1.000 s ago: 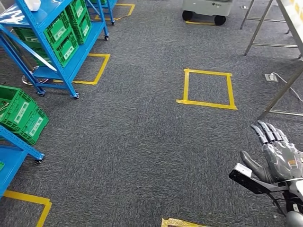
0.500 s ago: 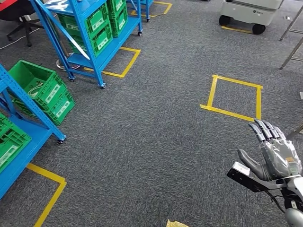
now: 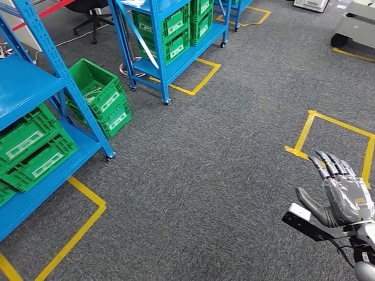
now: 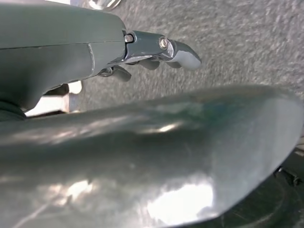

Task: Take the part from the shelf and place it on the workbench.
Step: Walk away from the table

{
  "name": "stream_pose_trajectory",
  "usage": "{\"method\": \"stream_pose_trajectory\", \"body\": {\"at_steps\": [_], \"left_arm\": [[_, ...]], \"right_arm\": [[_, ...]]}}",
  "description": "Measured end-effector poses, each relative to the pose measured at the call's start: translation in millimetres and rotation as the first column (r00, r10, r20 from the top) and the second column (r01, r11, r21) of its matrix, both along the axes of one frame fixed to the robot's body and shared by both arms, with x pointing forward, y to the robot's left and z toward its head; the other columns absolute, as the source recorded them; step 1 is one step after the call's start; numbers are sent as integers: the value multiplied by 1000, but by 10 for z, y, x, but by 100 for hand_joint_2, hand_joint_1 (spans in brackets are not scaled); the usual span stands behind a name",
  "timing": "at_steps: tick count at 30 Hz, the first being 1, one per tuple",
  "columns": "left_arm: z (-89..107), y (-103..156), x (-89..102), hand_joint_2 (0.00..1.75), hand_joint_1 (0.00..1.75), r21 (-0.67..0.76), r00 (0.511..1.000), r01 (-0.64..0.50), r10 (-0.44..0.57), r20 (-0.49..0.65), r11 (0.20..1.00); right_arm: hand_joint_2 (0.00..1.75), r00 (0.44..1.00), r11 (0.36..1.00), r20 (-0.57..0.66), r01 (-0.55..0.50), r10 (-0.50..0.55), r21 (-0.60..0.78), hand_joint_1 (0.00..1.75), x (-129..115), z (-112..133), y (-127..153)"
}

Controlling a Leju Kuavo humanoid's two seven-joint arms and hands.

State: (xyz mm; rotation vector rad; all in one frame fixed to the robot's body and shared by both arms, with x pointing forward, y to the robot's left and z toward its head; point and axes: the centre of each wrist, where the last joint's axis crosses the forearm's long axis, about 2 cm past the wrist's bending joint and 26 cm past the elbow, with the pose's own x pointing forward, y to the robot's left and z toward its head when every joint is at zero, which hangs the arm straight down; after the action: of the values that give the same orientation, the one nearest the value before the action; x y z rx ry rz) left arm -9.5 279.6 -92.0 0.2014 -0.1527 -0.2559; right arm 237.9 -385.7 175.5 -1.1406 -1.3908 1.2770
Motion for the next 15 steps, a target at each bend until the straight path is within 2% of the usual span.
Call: {"method": "stream_pose_trajectory", "body": {"at_steps": [15], "left_arm": [[0, -9, 26, 0, 0, 9, 1000, 3, -3, 7, 1000]], "right_arm": [[0, 1000, 1000, 3, -6, 6, -2, 0, 21, 6, 14]]}}
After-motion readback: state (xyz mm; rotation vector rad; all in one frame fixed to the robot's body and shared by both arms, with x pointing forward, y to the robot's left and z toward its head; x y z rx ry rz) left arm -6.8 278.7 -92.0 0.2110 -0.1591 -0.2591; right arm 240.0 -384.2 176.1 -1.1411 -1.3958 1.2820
